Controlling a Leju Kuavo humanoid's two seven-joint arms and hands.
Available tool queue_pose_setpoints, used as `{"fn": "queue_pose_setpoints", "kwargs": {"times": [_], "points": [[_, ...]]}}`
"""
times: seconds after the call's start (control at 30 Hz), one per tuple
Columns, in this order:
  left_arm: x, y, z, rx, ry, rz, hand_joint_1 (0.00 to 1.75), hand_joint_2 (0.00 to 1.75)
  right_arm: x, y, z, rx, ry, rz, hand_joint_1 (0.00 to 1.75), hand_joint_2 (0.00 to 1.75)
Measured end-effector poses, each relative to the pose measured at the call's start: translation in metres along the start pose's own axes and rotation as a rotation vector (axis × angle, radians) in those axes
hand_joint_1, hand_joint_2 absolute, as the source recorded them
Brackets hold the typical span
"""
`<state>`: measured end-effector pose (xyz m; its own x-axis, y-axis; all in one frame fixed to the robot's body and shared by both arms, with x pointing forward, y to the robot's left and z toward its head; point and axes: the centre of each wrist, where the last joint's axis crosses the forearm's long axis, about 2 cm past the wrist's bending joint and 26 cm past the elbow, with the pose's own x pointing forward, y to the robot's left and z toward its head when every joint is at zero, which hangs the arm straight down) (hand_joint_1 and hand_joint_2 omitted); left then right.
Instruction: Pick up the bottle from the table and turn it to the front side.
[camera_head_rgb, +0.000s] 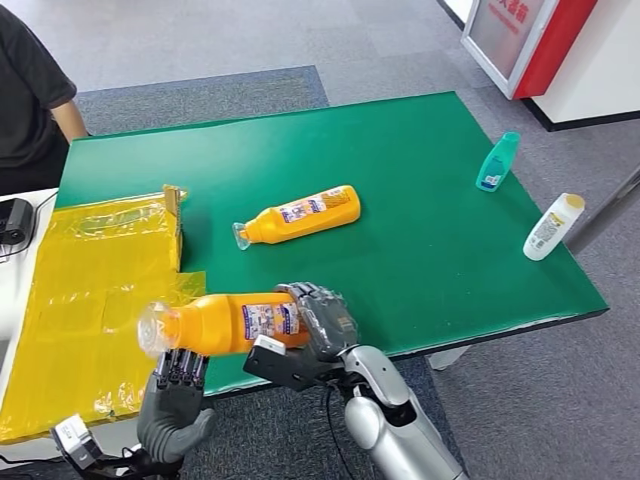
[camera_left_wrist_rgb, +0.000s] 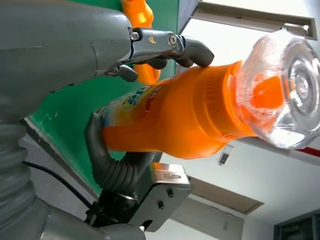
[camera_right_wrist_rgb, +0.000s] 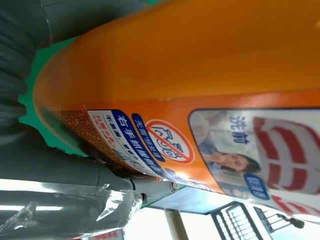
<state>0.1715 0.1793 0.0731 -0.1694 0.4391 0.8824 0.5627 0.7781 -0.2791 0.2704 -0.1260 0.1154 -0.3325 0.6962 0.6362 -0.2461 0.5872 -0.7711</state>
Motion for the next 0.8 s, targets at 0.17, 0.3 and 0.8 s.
{"fn": "queue_pose_setpoints", "kwargs": {"times": [0.17, 0.3, 0.8], "points": [[0.006, 0.003, -0.003, 0.05, 0.001, -0.029, 0.0, 1.75, 0.003, 0.009, 0.005, 0.031, -0.015, -0.006, 1.75, 1.75], [0.012, 0.006, 0.002, 0.106, -0.007, -0.054, 0.0, 1.75, 0.008, 0.012, 0.015, 0.031, -0.025, -0.034, 1.75, 1.75], [0.02, 0.019, 0.02, 0.204, 0.004, -0.105, 0.0, 1.75, 0.019, 0.013, 0.036, 0.028, -0.079, -0.074, 1.75, 1.75]]}}
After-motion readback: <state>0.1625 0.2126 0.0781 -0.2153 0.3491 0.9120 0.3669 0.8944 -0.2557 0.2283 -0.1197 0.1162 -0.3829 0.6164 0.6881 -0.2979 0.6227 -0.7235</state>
